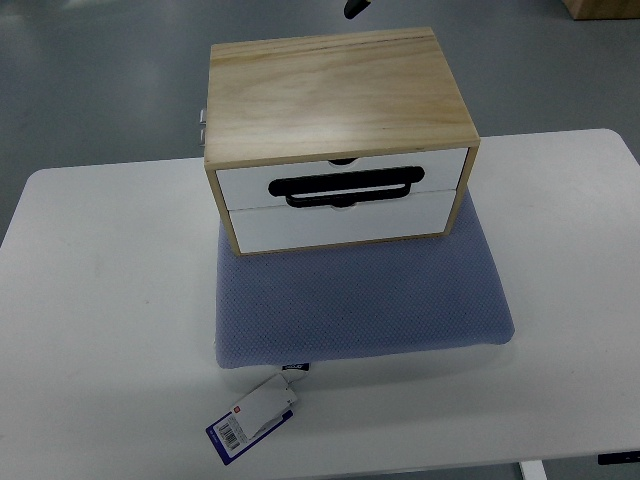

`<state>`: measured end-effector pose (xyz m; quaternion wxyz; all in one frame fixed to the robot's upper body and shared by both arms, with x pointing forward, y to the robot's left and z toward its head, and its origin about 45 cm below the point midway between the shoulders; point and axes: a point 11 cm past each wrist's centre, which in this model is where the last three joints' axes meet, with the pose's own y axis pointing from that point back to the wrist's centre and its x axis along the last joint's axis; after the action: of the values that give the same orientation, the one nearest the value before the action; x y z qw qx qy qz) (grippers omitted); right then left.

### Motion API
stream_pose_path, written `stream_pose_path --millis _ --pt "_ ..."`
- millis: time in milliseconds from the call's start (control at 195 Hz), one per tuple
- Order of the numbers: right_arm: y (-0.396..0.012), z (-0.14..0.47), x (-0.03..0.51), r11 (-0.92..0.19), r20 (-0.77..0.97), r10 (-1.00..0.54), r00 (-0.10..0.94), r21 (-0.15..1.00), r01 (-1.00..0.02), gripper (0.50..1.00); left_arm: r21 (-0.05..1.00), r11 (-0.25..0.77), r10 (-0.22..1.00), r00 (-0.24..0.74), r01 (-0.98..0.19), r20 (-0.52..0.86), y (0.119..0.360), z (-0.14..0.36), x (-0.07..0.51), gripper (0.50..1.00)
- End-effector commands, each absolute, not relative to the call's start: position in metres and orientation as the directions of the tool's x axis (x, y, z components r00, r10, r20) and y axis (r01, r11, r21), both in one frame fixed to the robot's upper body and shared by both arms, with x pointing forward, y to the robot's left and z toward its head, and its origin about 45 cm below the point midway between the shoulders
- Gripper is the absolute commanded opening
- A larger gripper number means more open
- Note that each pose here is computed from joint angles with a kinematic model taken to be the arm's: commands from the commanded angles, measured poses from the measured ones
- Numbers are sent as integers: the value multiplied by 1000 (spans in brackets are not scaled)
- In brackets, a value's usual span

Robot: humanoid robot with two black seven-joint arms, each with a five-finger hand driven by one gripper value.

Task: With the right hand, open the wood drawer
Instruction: 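Lower the right hand in front of the upper drawer's black handle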

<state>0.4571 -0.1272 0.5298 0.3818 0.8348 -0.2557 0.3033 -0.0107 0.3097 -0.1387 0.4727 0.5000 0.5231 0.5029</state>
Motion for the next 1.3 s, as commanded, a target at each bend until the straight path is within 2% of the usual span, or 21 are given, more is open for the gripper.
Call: stream_pose_path --millis 0,149,323,328,385,867,1293 --pt "-89 518 423 -498 715 27 699 616 -611 944 999 -6 998 -57 47 9 310 -139 -11 1000" --pt "-62 488 400 -413 652 115 749 717 -561 944 999 -6 998 -57 47 9 310 -139 -11 1000" --pt "-45 472 391 -401 585 43 810 753 -522 944 999 -8 998 -56 47 10 310 -139 -11 1000" --pt "-39 466 387 -411 546 12 838 767 -493 944 999 -9 998 -56 47 12 310 -139 -11 1000" --pt "-37 461 385 -415 516 -17 856 776 -475 944 999 -8 998 -56 47 10 310 -139 -11 1000" --pt "-42 408 380 -373 441 -65 895 821 -432 944 999 -9 999 -52 48 12 310 -139 -11 1000" --pt "-63 380 390 -293 473 -23 881 839 -458 944 999 -8 999 -53 48 10 310 -139 -11 1000"
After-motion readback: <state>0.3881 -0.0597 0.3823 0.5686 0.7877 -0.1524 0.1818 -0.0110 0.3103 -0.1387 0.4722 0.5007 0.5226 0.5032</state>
